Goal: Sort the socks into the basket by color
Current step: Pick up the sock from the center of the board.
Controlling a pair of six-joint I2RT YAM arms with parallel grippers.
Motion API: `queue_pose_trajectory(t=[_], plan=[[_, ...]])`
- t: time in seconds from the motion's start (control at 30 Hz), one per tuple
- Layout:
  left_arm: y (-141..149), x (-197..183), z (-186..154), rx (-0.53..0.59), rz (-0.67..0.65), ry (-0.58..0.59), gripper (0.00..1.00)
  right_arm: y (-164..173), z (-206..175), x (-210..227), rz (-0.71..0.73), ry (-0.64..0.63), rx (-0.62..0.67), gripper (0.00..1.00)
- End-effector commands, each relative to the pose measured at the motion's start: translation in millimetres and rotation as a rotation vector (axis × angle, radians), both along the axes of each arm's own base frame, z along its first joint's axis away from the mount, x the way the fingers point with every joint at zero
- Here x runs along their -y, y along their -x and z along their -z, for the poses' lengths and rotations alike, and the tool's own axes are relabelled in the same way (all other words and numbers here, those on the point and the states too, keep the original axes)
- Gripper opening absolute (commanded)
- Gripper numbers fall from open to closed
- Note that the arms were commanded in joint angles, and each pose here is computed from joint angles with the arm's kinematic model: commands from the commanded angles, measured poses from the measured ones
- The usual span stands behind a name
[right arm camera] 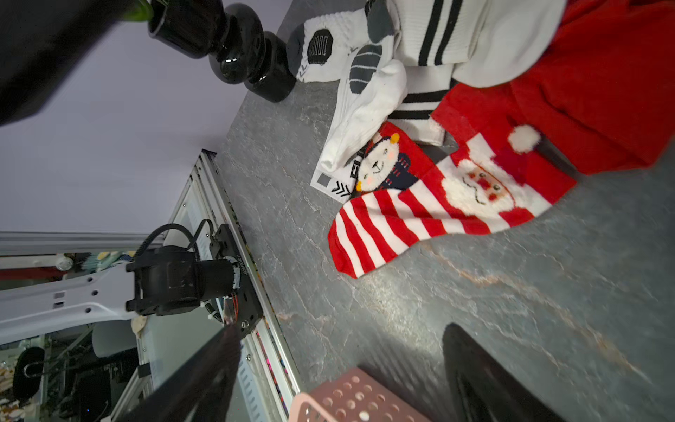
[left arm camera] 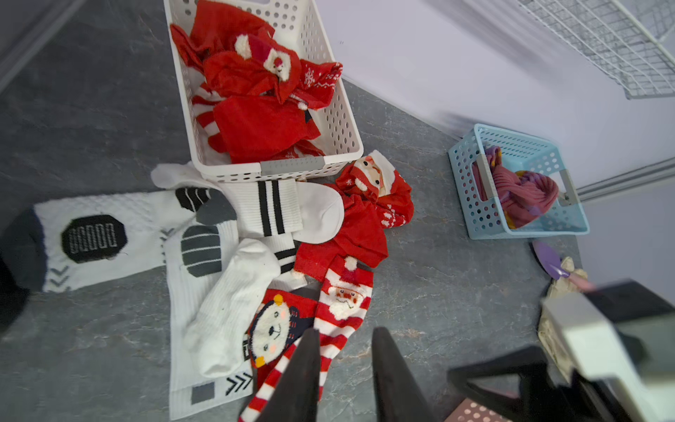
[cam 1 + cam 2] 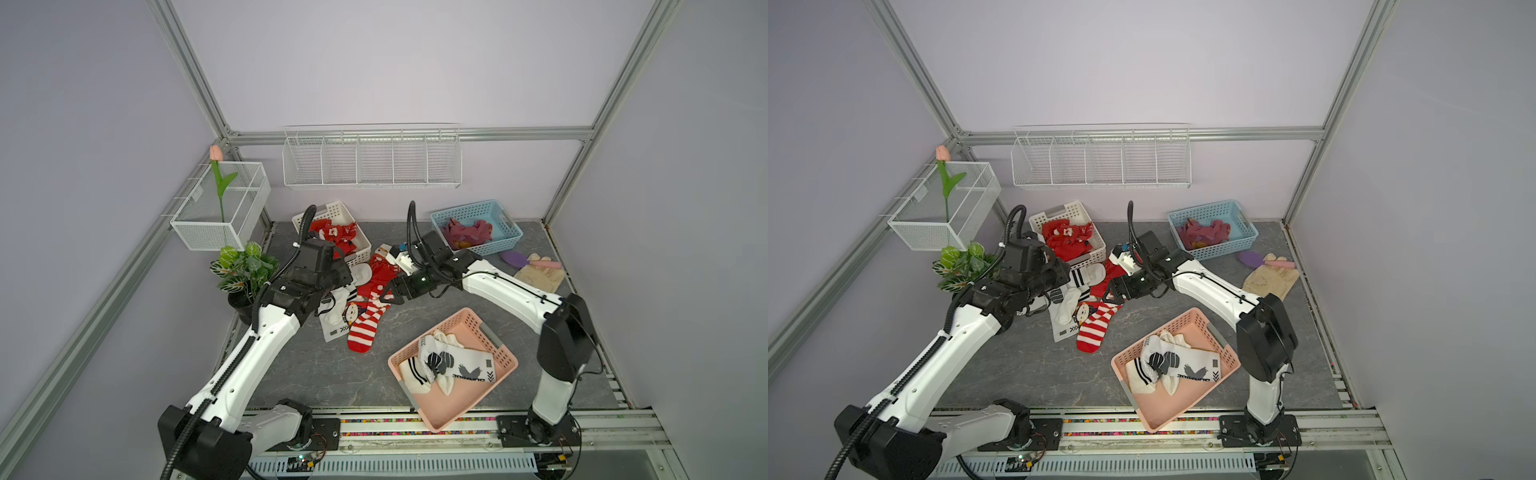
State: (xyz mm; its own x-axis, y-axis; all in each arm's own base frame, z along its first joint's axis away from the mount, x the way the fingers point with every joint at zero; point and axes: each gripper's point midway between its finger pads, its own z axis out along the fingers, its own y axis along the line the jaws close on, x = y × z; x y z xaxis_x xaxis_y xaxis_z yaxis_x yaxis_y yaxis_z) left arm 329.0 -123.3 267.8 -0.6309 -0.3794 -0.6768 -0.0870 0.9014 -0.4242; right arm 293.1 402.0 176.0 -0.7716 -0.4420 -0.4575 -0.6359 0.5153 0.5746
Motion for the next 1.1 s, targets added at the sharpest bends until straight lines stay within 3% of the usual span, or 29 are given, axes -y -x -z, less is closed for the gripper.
queue_pose_trajectory(t=[0.0, 0.07, 0.2, 0.33, 0.63, 0.73, 0.83, 0.93, 1.07], plan=[[22, -16, -7, -0.004, -0.051, 0.001, 0.27, -3, 19, -33, -0.089, 0.035, 0.042, 0.89], [31, -21, -13, 0.015, -0.059, 0.009, 0.41, -11, 31, -55, -0.112, 0.046, 0.062, 0.89], [46, -29, -22, 0.035, -0.062, 0.014, 0.59, -27, 54, -96, -0.144, 0.046, 0.102, 0.9], [57, -32, -20, 0.022, -0.055, 0.015, 0.72, -44, 75, -121, -0.135, 0.071, 0.151, 0.89], [73, -39, -17, 0.02, -0.064, 0.029, 0.74, -69, 110, -146, -0.106, 0.103, 0.244, 0.89], [72, -39, -17, 0.022, -0.062, 0.029, 0.73, -67, 117, -149, -0.111, 0.103, 0.244, 0.99], [71, -37, -16, 0.018, -0.059, 0.031, 0.73, -65, 125, -150, -0.116, 0.109, 0.234, 0.86], [70, -37, -15, 0.017, -0.059, 0.031, 0.73, -64, 128, -149, -0.118, 0.116, 0.227, 0.54], [70, -36, -14, 0.017, -0.06, 0.034, 0.73, -65, 119, -147, -0.121, 0.119, 0.245, 0.19]])
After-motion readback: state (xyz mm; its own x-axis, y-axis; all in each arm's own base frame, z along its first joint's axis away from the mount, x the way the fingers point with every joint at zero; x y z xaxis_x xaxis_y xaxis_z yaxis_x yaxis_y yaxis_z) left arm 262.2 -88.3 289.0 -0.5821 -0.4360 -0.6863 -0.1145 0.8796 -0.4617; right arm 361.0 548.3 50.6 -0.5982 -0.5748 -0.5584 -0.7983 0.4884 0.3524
